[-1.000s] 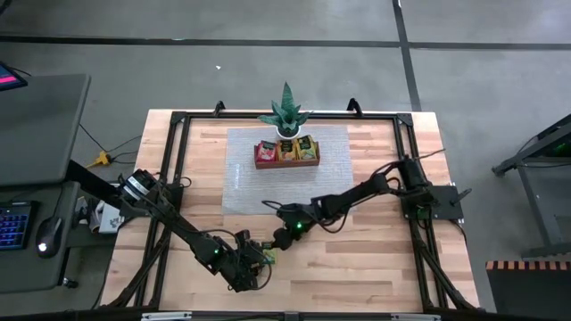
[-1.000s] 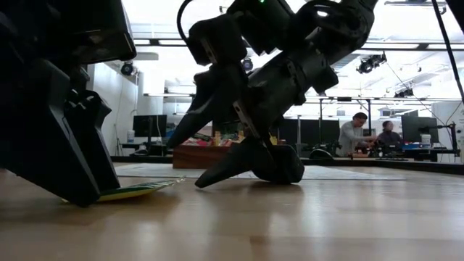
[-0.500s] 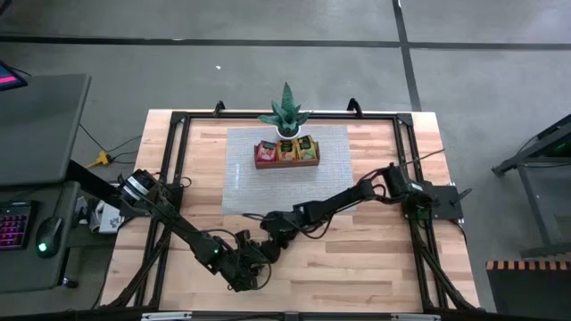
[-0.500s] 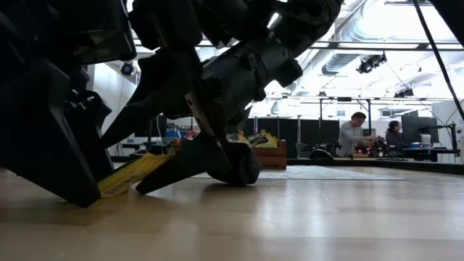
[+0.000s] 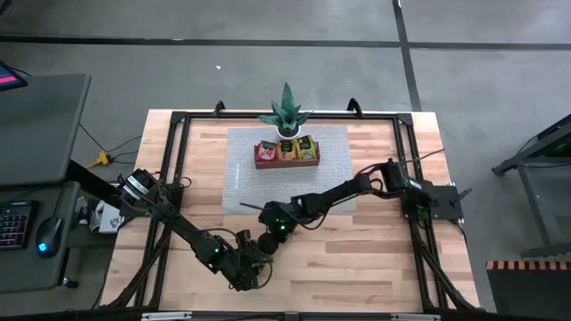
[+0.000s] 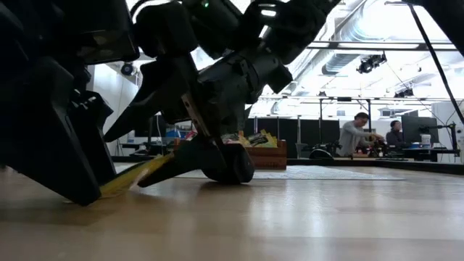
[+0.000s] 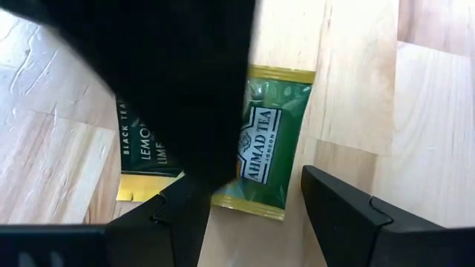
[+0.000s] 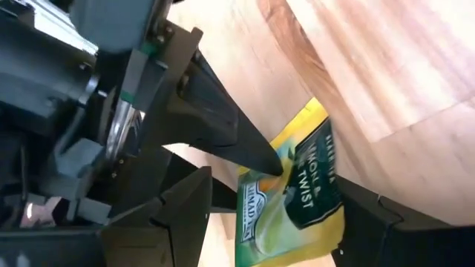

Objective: Pick & Place Tea
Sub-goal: Put the yellow tea bag into the right section of the wooden organizer

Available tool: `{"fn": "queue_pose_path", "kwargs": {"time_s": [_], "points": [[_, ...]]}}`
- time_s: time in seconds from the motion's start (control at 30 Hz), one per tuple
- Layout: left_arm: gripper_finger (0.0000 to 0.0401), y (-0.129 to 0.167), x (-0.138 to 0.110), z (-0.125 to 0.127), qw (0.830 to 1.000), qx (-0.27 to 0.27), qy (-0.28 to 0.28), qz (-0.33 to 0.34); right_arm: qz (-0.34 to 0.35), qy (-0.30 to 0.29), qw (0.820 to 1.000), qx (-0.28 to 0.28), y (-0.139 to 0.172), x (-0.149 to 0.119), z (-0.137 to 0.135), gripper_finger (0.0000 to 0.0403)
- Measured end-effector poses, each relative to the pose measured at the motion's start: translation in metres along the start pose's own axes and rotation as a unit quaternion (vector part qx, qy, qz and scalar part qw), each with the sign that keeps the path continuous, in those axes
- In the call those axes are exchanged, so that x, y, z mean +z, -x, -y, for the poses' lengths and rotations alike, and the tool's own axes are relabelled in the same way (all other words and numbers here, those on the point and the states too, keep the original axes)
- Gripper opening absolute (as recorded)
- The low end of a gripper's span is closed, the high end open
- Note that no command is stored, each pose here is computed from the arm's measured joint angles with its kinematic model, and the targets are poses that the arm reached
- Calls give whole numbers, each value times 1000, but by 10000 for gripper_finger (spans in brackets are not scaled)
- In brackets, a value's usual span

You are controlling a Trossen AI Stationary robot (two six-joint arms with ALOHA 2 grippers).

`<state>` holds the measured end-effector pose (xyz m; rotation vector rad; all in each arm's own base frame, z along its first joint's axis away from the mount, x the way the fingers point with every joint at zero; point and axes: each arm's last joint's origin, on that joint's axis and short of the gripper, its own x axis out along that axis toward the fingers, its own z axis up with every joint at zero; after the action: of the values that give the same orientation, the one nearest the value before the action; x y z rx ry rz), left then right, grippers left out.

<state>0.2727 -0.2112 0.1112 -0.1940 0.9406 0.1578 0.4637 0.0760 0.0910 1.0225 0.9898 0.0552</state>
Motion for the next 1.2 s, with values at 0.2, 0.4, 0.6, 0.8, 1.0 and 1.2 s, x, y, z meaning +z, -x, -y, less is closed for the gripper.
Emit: {"fn": "queue_pose_path", "kwargs": {"time_s": [0.2,0.4,0.6,0.8,1.0,1.2], "points": [[209,0,0,0,1000,-2,0,-3,-25,1,1000,9,5,8,7,220],[209,0,0,0,1000,-3,0,-2,-39,5,999,6,5,6,9,210],[209,0,0,0,1000,-4,0,-2,-42,2,999,7,6,8,10,151],[209,0,0,1,1000,-6,1,-4,-59,3,998,21,8,11,13,69],[209,0,0,1,1000,-7,1,-4,-65,14,997,29,9,11,13,6],[209,0,0,1,1000,-14,1,-10,-68,30,997,35,14,11,8,3]]}}
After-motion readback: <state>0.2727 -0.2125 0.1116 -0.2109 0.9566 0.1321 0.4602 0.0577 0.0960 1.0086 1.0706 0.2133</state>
